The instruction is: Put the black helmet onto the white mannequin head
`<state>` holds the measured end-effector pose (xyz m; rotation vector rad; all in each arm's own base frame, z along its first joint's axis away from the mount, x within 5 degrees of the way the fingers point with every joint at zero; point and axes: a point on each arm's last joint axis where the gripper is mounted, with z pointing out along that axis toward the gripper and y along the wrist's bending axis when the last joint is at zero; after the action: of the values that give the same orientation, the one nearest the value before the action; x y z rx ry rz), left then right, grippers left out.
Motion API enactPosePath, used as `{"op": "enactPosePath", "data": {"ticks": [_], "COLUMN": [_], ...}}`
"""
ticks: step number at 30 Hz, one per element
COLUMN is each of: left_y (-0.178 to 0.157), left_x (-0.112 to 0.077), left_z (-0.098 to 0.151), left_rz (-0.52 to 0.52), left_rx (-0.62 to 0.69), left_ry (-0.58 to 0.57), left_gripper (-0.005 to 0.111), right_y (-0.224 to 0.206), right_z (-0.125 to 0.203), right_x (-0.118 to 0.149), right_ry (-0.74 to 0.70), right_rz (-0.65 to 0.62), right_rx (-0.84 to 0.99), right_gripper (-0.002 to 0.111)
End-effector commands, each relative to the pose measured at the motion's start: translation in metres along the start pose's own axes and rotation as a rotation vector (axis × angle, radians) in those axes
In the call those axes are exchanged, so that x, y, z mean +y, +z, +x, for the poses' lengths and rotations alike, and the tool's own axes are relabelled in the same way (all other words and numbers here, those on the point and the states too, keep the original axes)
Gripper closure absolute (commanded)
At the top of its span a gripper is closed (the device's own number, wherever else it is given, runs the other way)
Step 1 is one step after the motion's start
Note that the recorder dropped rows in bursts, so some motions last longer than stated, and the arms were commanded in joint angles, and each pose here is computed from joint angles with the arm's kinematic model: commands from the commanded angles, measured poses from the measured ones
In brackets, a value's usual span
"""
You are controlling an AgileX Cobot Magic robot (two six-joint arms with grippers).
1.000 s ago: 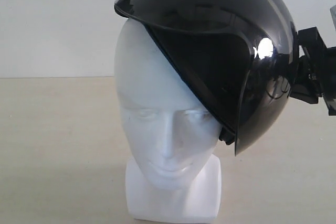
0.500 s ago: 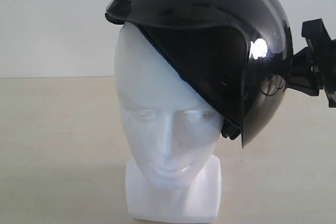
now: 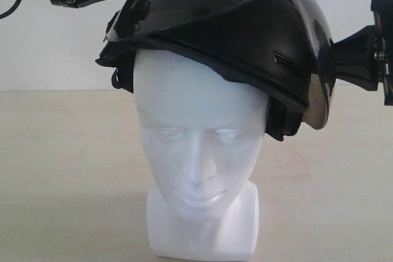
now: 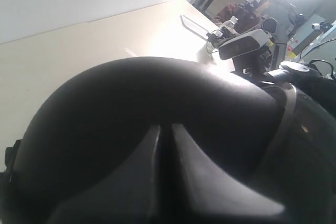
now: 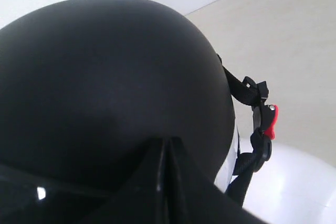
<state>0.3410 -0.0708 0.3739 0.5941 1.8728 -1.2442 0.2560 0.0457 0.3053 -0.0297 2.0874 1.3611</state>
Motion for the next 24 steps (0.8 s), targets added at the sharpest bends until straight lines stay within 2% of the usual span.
{"op": "enactPosePath", "data": {"ticks": [1,12,18,24], "left_y": [0.001,0.004,0.006,0.005], "left_x": [-0.001,0.008,0.012,0.009], "left_z": [0.004,0.022,0.031,0.031], "left_rz": [0.003,0.002,0.001,0.001], "left_rx": [0.008,0.035,0.049,0.048], "left_ry": [-0.017,-0.083,-0.116,-0.113], "left_gripper": [0.102,0.102,0.102,0.102], "right_y": [-0.001,-0.002,-0.005,-0.006], "right_z": [-0.002,-0.002,-0.011,-0.013], "right_x": [0.006,0.012,0.025,0.029], "right_ry": [-0.009,-0.015,-0.067,-0.064], "right_rz": [-0.025,-0.09,-0.127,-0.132], "right_rx": [-0.009,-0.015,-0.03,-0.03], "right_gripper": [0.109,0.109,0.109,0.109]}}
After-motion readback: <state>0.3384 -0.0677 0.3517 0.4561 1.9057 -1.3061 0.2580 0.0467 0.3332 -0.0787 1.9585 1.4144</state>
